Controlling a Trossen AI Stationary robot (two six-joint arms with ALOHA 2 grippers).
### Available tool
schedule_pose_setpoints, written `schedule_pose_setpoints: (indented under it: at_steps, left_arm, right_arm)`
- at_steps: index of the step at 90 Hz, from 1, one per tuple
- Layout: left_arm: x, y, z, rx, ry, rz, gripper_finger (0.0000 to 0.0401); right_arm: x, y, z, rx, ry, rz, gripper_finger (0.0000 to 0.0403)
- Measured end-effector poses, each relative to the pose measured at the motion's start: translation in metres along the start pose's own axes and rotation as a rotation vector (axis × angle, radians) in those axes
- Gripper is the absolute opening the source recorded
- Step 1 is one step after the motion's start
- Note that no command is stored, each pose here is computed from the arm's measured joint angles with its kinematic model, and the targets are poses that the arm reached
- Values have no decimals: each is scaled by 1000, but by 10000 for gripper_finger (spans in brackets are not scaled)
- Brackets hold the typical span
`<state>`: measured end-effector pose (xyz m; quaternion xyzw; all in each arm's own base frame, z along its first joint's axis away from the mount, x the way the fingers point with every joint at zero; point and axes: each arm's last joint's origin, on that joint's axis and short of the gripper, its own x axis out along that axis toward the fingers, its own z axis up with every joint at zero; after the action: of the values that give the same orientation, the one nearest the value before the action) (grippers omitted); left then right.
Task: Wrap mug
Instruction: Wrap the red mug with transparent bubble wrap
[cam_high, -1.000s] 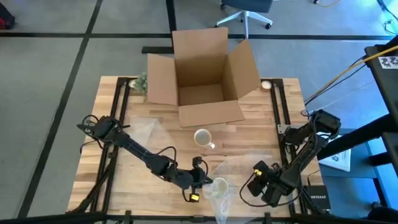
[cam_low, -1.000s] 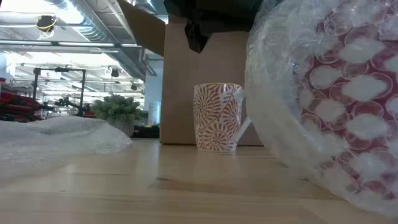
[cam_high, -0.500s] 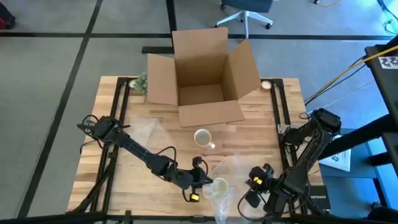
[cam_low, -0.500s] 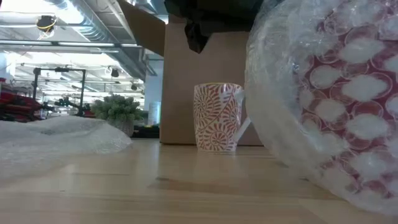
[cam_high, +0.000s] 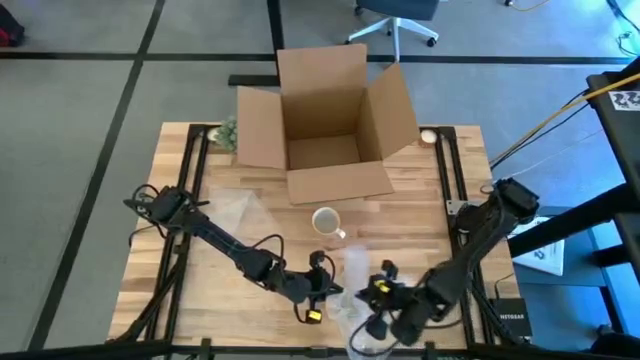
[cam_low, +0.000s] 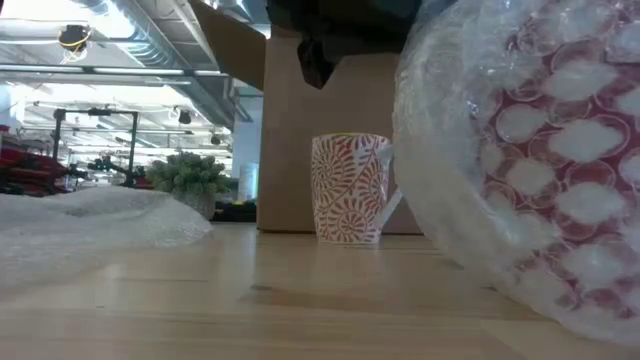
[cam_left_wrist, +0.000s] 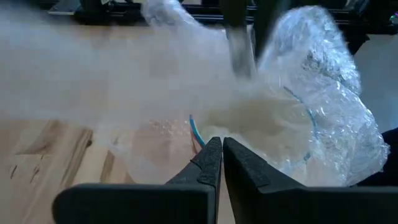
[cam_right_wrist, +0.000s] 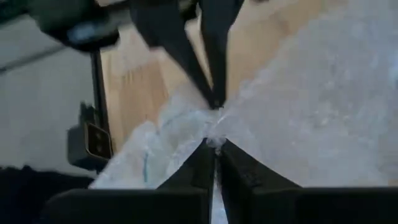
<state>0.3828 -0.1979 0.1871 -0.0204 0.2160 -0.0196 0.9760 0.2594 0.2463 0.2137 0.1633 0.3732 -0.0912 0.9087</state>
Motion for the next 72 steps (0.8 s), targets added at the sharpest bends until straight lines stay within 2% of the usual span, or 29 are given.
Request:
schedule_pose_setpoints:
  at_steps: [11,26,37,48,59,72]
  left_arm:
    - [0,0,0,1,1,1,1]
    - [-6,0,4,3,9,0,1]
    - [-29,0,25,-14,-7,38,1]
    - [-46,3,47,-21,-97,116,1]
    - [-40,20,55,-17,-135,160,1]
    - [-18,37,55,-66,-155,50,1]
  right_arm:
    - [19,-4,-2,1,90,2,0]
    - [26,-6,-1,4,135,12,0]
    - [27,-5,-1,-15,134,13,0]
    - [27,-5,-1,-30,135,22,0]
    - [27,-5,-1,-44,134,23,0]
    - [27,-5,-1,-56,133,22,0]
